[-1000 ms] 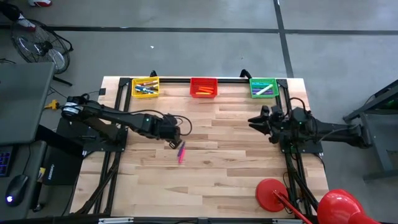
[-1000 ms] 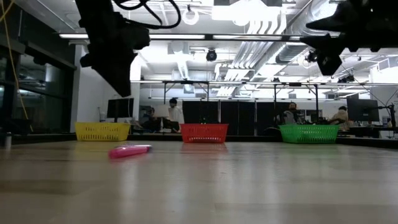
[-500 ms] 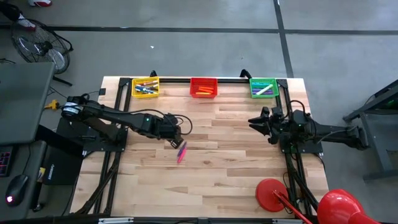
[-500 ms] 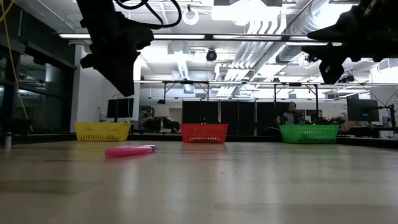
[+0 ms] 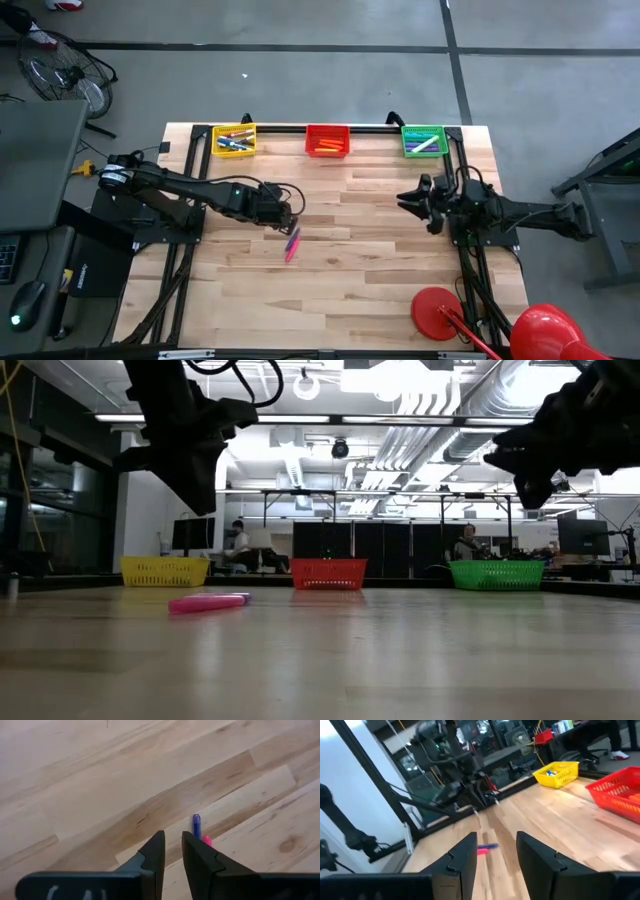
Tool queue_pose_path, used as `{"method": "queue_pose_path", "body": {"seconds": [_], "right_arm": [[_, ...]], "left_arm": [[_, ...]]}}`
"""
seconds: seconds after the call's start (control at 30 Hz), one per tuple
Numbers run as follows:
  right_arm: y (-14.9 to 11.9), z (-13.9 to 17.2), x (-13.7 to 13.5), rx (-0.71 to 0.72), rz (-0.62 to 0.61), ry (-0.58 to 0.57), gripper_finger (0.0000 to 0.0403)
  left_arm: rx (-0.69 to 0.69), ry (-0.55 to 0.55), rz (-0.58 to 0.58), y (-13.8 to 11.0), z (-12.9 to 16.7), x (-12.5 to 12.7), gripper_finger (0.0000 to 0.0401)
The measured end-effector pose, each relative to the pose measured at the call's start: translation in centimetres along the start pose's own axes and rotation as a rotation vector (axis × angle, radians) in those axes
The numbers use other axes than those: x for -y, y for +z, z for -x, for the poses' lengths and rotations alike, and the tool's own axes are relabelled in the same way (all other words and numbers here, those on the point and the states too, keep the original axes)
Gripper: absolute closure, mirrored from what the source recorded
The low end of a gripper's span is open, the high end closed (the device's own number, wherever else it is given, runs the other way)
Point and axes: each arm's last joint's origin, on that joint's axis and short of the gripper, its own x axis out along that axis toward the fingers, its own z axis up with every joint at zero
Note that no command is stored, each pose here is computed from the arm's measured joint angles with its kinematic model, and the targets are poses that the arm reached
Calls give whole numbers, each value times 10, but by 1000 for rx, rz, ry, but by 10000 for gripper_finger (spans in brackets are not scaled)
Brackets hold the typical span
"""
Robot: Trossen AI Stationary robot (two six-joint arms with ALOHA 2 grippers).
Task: Pick & Place Markers
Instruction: Put the violet pen into the red bin
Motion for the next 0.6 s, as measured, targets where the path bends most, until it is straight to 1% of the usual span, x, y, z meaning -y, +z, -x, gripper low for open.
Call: {"method": "queue_pose_path", "body": {"seconds": [0.17,0.23,0.3,0.4,0.43,0.6], "right_arm": [[-5,0,2,-54,108,-22,276],[-7,0,3,-78,105,-29,276],[-9,1,5,-100,100,-39,276],[-11,1,5,-125,93,-33,276],[-11,1,5,-127,88,-27,276],[-11,1,5,-115,110,-45,276]], "left_arm": [[-13,-6,36,0,0,0,339],[-28,-8,65,-1,-1,0,339],[-53,-9,69,-2,-5,3,339],[-112,-9,-1,-6,-14,6,339],[-131,-29,-23,-7,-19,10,339],[-193,-59,-74,-13,-41,21,339]]}}
